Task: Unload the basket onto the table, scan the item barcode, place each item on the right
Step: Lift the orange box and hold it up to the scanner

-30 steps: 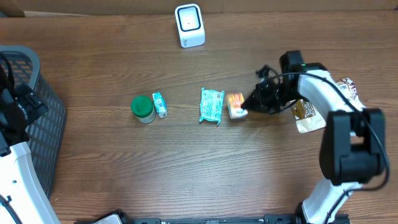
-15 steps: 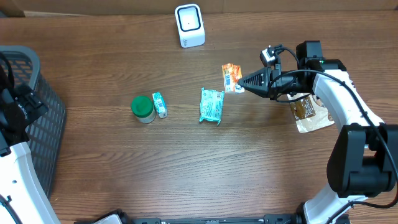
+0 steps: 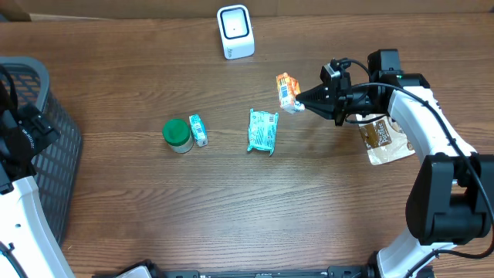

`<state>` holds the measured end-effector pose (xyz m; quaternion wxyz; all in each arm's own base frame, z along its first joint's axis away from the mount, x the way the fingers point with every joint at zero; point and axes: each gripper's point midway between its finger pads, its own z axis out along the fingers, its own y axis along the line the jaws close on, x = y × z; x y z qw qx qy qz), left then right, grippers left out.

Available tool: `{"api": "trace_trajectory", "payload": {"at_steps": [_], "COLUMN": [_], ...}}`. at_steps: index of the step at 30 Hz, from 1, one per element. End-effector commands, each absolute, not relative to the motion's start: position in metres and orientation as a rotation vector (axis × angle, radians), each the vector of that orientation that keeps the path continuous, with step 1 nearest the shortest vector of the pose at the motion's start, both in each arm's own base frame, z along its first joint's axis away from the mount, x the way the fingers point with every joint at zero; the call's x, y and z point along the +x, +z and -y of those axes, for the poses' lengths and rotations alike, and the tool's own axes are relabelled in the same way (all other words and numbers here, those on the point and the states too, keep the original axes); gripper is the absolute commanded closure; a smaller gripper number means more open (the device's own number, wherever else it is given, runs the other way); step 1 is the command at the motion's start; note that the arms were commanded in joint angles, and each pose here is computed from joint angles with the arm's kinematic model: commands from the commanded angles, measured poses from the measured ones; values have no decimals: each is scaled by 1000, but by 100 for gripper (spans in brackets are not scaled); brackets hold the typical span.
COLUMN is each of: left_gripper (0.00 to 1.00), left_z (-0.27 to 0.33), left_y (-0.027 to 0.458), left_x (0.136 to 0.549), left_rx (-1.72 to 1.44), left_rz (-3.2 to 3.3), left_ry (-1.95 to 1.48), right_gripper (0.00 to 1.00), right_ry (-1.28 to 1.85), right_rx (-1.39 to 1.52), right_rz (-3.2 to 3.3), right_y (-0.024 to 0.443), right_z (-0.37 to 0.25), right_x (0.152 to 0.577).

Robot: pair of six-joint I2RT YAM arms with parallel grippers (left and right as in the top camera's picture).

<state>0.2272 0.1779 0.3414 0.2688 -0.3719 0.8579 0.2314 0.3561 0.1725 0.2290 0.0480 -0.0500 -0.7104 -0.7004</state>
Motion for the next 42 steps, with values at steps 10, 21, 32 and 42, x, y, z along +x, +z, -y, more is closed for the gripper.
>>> {"api": "trace_trajectory", "payload": {"at_steps": [10,21,32,42], "left_gripper": [0,0,0,0], "left_z": [-179,-179,-179,-179], "left_y": [344,344,344,344], "left_x": [227,227,227,227], "left_rx": [-989,-989,-989,-989], "left_rz": [-2315,-2314,-2314,-2315], "left_ry": [630,629,629,630], "right_gripper": [96,96,96,96], "right_ry": [-1483,-355,682,1362], "right_rx": [-141,100,837,1769], "right_rz": [2840,3943,4299,3832], "right_y": [151,271,298,219], "right_z": [-196,-199,-242,-279], "right_x": [377,473,565,612]}}
